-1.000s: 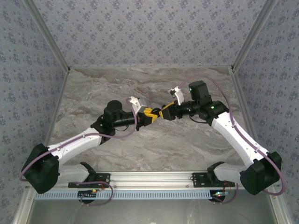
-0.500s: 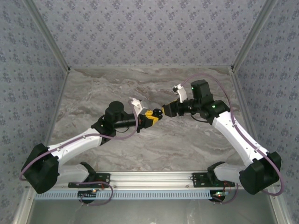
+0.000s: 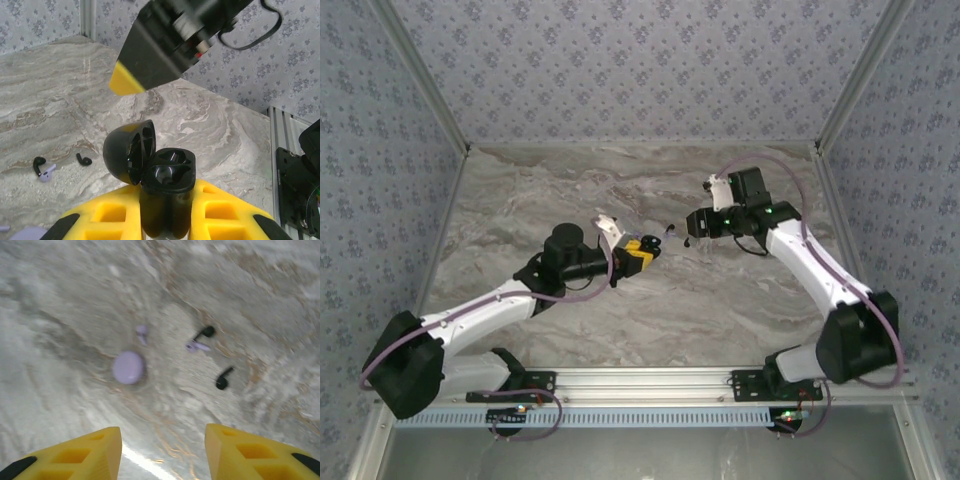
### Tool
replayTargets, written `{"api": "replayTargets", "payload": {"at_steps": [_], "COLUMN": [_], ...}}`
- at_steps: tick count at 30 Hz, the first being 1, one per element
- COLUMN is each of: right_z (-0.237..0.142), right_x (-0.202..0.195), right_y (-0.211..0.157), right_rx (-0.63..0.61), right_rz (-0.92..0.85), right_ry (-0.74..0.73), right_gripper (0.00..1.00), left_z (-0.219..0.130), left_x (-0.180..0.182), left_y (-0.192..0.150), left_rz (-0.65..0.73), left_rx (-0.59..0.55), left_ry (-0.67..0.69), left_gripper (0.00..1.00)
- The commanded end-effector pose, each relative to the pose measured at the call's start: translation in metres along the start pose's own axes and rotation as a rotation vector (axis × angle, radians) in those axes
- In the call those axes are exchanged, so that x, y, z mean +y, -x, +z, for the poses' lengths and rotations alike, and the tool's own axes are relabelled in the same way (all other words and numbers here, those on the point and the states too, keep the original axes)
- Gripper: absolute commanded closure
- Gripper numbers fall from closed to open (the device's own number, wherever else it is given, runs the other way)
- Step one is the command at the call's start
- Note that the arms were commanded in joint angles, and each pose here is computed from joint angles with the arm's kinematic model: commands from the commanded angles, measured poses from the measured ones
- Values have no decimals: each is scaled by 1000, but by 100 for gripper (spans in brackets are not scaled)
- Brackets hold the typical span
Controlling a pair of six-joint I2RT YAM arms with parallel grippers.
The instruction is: Insert wireless bluetooth earbuds into charging case
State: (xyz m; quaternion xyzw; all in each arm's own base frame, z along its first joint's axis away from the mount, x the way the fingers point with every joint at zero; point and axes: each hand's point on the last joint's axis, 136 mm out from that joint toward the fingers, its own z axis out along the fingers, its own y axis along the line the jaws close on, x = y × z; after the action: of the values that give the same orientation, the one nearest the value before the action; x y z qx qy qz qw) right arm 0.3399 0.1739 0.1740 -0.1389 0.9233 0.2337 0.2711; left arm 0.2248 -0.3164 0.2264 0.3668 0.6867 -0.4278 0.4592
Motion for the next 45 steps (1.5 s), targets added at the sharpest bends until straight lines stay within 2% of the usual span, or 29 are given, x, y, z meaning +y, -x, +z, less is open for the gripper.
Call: {"api": "replayTargets", "payload": {"at_steps": [1,9,18,22,35,45], "right_z": [13,55,97,113,141,149], "right_x": [-16,-22,-51,-57,-60,-72], "right_y": [-3,5,6,-1,-20,-30], "right_rx": [57,124,217,283,404,443], "right_rz": [13,19,42,47,50,72], "right_ry": [-47,-1,-79,-78,-43,-96], "right_gripper": [56,65,81,84,86,86], "left_z": [-10,-20,-26,-29,-32,-33], "left_x": [-1,-4,-4,-5,-4,-4], "left_y": [15,12,8,8,5,5], "left_rz": [1,-9,-19,-17,-14,-17], "left_rx": [-49,-52,-51,-54,-54,-53], "left_ry": [19,34,48,54,64,70], "left_gripper": [87,87,87,87,87,87]}}
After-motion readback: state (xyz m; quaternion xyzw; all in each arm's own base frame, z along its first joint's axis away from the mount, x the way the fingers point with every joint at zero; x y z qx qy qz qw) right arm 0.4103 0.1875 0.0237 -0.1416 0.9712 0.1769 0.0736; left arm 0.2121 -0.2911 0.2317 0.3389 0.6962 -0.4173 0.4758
